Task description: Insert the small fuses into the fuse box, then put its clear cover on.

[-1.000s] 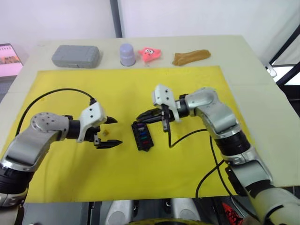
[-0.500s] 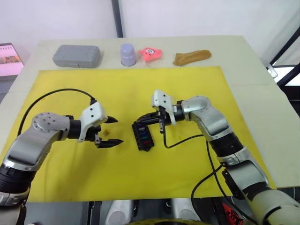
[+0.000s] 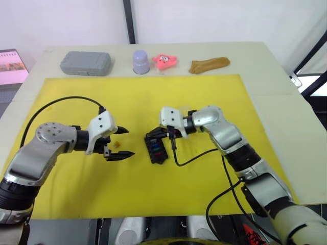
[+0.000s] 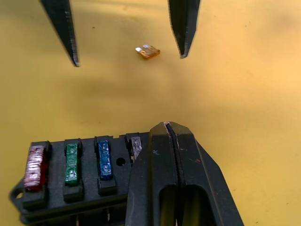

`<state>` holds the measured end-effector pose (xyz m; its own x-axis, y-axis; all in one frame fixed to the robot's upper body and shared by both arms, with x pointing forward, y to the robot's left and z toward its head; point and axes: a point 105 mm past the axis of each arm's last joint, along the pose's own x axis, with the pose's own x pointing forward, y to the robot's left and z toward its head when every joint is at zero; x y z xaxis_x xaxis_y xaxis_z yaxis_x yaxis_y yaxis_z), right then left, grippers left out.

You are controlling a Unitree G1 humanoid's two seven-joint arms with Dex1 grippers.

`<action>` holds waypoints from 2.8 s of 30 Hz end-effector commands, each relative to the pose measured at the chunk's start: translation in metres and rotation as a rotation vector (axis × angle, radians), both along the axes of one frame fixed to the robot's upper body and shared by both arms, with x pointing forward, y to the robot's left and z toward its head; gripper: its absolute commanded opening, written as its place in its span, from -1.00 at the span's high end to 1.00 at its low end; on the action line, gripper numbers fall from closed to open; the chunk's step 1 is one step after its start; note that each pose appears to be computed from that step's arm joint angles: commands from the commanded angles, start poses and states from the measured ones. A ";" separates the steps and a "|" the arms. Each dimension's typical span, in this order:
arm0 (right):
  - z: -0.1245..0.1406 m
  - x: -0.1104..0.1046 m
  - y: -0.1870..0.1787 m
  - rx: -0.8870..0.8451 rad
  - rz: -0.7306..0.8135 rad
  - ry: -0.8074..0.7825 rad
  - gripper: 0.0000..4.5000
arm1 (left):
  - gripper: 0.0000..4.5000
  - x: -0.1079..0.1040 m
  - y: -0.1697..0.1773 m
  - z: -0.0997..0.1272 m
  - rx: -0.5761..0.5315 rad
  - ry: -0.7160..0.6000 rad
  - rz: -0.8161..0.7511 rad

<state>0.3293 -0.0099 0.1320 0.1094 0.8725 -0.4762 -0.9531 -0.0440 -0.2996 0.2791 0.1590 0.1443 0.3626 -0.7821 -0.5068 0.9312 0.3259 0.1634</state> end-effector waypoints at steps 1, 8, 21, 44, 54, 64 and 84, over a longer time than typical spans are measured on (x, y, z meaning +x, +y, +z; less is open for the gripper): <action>-0.047 0.004 -0.022 -0.201 -0.076 0.077 0.99 | -1.00 0.000 -0.003 0.008 0.002 -0.035 -0.013; -0.038 0.000 -0.019 -0.171 -0.044 0.084 0.99 | -1.00 0.001 -0.004 0.008 0.000 -0.039 -0.011; 0.069 0.001 -0.029 0.213 -0.078 0.089 0.99 | -1.00 0.004 0.012 0.035 -0.111 -0.045 0.088; 0.039 -0.031 -0.258 -0.083 -0.685 0.002 -0.97 | -1.00 -0.053 0.179 0.017 -0.043 0.051 0.687; 0.065 -0.021 -0.210 0.011 -0.544 -0.059 -0.97 | -1.00 -0.037 0.132 0.011 -0.214 0.159 0.503; 0.095 -0.037 -0.101 0.012 -0.116 -0.161 -0.97 | -1.00 0.002 0.096 0.016 -0.467 0.552 0.290; 0.104 -0.054 -0.056 -0.036 0.117 -0.230 -1.00 | 0.04 0.017 0.072 -0.022 -0.408 0.890 0.213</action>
<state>0.2774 -0.0684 0.2238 0.1085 0.8621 -0.4949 -0.8788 -0.1496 -0.4532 0.2964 0.2262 0.1206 0.1303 -0.9198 -0.3700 0.5695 0.3749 -0.7315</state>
